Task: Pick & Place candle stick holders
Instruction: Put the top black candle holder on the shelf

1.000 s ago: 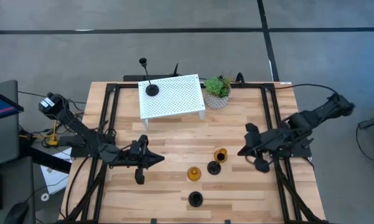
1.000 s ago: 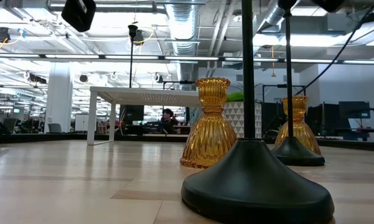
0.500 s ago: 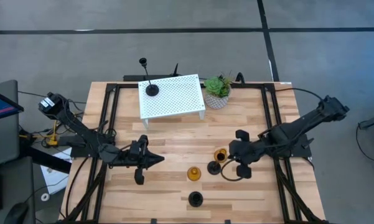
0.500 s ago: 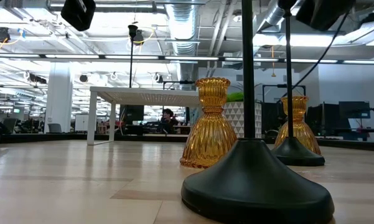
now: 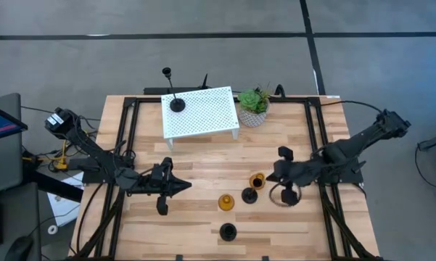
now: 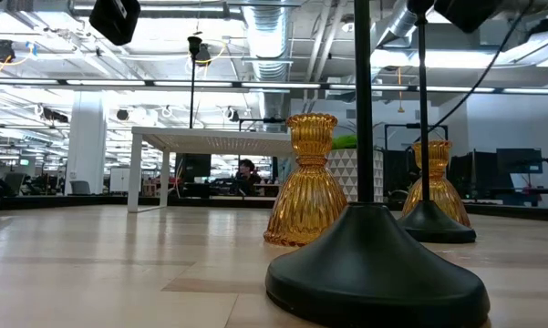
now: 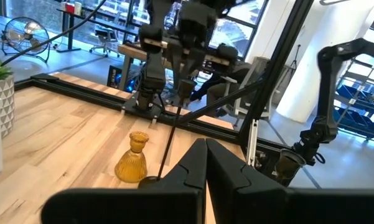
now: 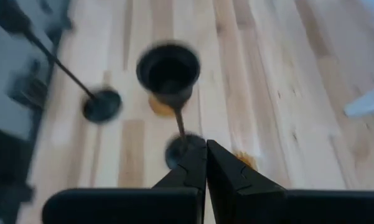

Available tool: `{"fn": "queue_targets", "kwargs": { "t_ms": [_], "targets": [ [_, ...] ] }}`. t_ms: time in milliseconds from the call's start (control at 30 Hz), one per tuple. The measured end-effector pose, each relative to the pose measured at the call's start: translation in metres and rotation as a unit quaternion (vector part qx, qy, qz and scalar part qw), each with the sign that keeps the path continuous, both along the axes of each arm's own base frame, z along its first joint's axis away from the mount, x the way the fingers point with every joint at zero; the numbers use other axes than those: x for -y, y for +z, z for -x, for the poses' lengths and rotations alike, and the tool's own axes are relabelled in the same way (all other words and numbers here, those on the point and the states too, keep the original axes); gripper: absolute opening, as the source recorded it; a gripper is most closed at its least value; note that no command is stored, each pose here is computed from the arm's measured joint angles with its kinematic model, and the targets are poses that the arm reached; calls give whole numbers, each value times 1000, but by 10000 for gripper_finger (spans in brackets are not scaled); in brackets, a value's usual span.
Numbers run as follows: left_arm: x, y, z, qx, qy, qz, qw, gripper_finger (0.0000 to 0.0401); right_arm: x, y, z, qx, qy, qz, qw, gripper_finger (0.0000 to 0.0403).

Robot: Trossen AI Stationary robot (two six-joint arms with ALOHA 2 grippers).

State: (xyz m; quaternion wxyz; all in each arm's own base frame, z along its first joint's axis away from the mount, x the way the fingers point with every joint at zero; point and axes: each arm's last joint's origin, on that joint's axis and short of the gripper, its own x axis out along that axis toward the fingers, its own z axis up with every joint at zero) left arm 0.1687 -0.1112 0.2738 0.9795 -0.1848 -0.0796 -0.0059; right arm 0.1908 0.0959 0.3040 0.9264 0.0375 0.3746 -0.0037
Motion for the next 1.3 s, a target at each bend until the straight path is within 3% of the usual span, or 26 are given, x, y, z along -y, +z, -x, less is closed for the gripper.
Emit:
{"fn": "queue_targets", "kwargs": {
  "t_ms": [167, 267, 433, 733, 1300],
  "targets": [
    [0, 0, 0, 0, 0, 0, 1000, 6, 10, -11, 20, 117, 13, -81, 990, 0],
    [0, 0, 0, 0, 0, 0, 1000, 4, 15, -28, 29, 148, 17, -100, 984, 0],
    [0, 0, 0, 0, 0, 0, 1000, 7, 18, -56, 35, 128, 20, -93, 987, 0],
    [0, 0, 0, 0, 0, 0, 1000, 7, 15, -66, 26, 120, 13, -87, 989, 12],
    [0, 0, 0, 0, 0, 0, 1000, 5, -2, -82, -7, 140, 12, -96, 985, 231]
  ]
}}
